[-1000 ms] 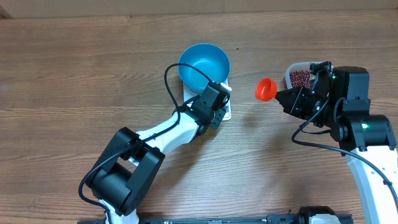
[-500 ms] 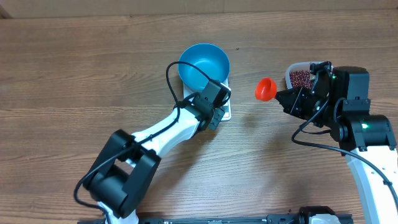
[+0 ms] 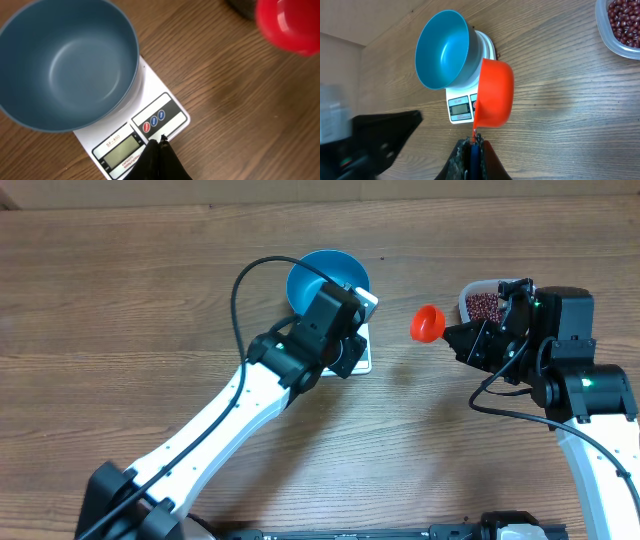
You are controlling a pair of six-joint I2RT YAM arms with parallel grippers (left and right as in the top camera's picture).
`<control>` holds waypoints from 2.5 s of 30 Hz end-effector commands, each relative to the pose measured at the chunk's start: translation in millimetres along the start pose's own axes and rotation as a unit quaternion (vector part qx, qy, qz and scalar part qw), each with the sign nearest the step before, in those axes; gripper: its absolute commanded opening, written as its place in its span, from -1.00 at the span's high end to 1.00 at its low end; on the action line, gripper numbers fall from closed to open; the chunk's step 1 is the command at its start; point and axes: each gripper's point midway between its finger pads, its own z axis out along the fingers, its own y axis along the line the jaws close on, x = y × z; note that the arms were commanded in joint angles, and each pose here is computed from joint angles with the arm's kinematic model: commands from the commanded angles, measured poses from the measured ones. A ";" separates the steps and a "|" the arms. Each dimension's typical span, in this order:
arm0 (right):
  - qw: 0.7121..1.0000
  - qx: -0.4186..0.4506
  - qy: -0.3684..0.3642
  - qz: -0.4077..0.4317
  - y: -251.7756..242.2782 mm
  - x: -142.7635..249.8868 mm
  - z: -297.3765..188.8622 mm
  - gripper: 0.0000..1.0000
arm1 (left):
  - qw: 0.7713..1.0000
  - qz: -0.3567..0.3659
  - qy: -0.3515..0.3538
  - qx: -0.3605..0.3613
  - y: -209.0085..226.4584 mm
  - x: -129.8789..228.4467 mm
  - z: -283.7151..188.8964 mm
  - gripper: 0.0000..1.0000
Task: Scoop item into bowl and weigh 150g on scale
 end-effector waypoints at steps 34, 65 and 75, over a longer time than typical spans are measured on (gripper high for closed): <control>1.000 0.009 0.013 0.006 -3.1 6.0 -3.1 0.93 | 0.995 -0.047 0.077 0.052 -9.6 33.0 -5.0 0.91; 1.000 0.010 0.015 -0.003 -3.5 6.9 -3.2 0.93 | 0.986 -0.085 0.132 -0.050 8.9 76.6 119.0 0.91; 1.000 0.010 0.015 -0.003 -3.5 6.8 -3.2 0.93 | 0.984 -0.097 0.129 -0.079 18.2 81.2 130.2 0.92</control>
